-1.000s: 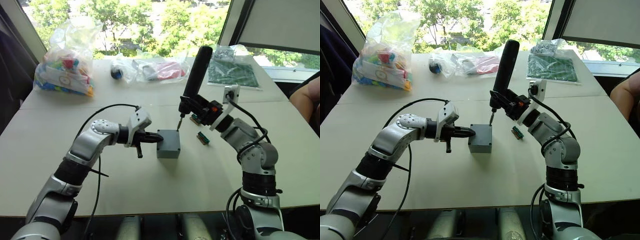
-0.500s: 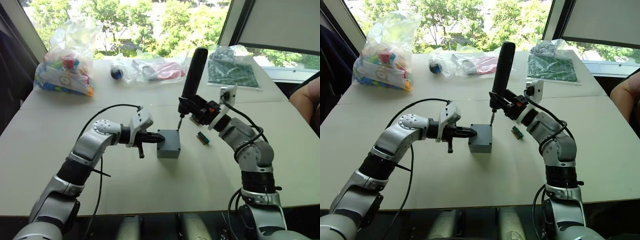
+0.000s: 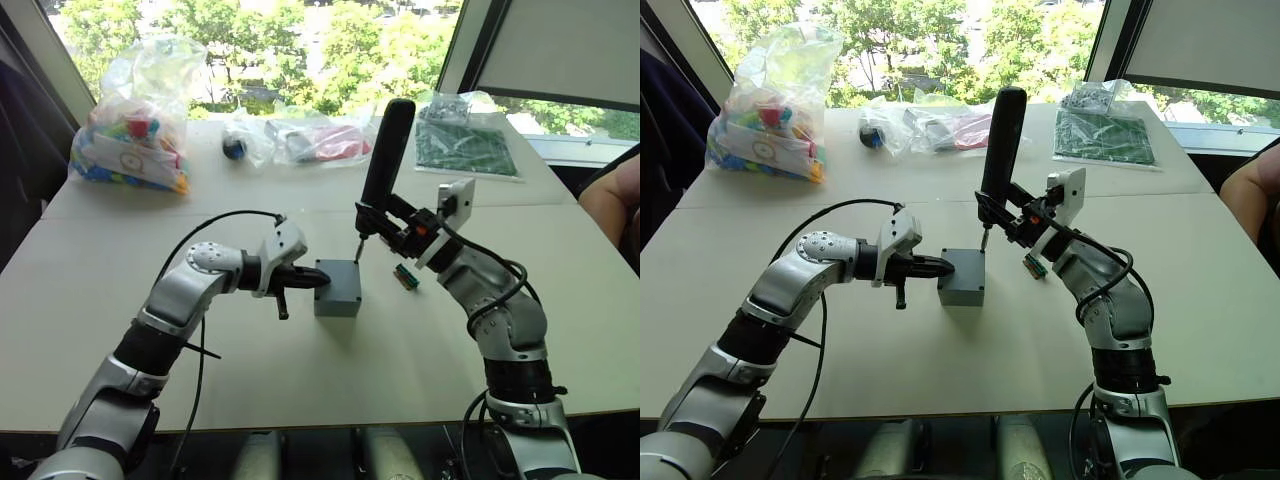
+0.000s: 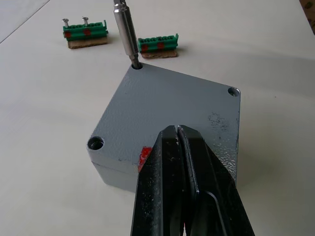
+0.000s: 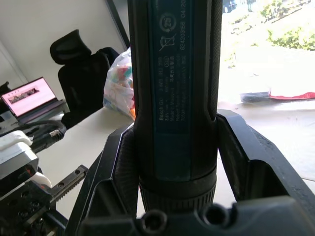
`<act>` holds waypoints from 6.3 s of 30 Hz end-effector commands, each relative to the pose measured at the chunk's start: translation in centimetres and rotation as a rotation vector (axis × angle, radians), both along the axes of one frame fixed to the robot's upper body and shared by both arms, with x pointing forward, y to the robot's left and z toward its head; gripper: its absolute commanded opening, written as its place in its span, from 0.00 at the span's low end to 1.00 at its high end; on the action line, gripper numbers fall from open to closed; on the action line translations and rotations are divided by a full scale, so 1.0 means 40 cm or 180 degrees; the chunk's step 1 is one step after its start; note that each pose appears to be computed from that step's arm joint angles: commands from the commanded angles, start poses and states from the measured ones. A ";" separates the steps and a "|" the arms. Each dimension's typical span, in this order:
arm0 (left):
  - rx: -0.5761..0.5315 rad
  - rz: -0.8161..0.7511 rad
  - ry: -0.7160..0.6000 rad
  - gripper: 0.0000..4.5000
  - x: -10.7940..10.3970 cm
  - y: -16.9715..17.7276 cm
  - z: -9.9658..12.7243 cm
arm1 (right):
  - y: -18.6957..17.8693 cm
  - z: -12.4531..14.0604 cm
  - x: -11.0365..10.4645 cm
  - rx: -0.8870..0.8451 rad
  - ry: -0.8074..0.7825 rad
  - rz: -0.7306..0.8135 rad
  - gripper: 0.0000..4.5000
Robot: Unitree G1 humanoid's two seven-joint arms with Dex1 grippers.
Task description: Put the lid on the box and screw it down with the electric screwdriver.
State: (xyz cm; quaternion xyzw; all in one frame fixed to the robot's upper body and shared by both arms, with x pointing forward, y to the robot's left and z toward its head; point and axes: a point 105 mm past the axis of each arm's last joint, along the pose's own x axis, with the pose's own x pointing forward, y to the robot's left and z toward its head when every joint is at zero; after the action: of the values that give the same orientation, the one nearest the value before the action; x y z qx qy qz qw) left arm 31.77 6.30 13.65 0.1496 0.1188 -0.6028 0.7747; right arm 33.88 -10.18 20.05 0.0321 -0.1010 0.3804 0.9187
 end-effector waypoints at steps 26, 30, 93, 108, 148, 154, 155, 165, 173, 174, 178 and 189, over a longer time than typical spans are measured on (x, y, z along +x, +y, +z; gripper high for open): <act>0.0096 0.0053 0.0075 0.00 -0.011 0.002 -0.037 | 0.006 -0.177 -0.015 -0.0549 0.0582 -0.0075 0.42; 0.0097 0.0055 0.0076 0.00 -0.009 0.001 -0.038 | 0.007 -0.168 -0.011 -0.0515 0.0545 -0.0087 0.42; -0.0138 0.0124 -0.0211 0.00 -0.142 0.051 0.078 | -0.486 -0.119 0.007 -0.1052 0.3966 -0.1588 0.42; -0.0141 0.0527 0.0010 0.00 -0.090 0.131 0.035 | -0.515 -0.107 0.023 -0.1295 0.3583 -0.1668 0.98; 0.0208 0.0059 -0.0151 0.00 0.031 0.001 -0.032 | 0.029 -0.182 -0.181 -0.2482 0.1335 0.1613 0.98; 0.0296 0.0138 -0.0299 0.00 0.078 -0.003 -0.036 | 0.056 -0.162 -0.217 -0.2304 0.1404 0.1802 0.98; 0.0336 0.0175 -0.0351 0.00 0.085 0.006 -0.034 | 0.047 -0.154 -0.216 -0.2319 0.1388 0.1759 0.98; 0.0367 0.0038 -0.0069 0.00 -0.022 0.077 -0.048 | -0.098 -0.126 -0.076 -0.2900 0.1043 0.0891 0.98; 0.0200 0.0098 -0.0055 0.00 -0.030 0.010 -0.057 | -0.051 -0.148 -0.062 -0.2828 0.0946 0.1148 0.98; 0.0226 0.0149 -0.0116 0.00 -0.017 0.010 -0.058 | -0.044 -0.150 -0.072 -0.2814 0.0964 0.1225 0.98; 0.0227 0.0238 -0.0211 0.00 0.013 0.007 -0.054 | -0.029 -0.158 -0.098 -0.2776 0.1015 0.1367 0.98; 0.0134 0.0289 -0.0303 0.00 0.044 -0.001 -0.036 | -0.011 -0.159 -0.126 -0.2647 0.1082 0.1383 0.98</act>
State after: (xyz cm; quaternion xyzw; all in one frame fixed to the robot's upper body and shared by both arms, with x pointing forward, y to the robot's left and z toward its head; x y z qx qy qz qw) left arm 33.37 7.02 10.52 0.1804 0.1375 -0.5487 0.8047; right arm 29.39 -11.66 12.36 -0.2546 0.2523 0.5430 0.7594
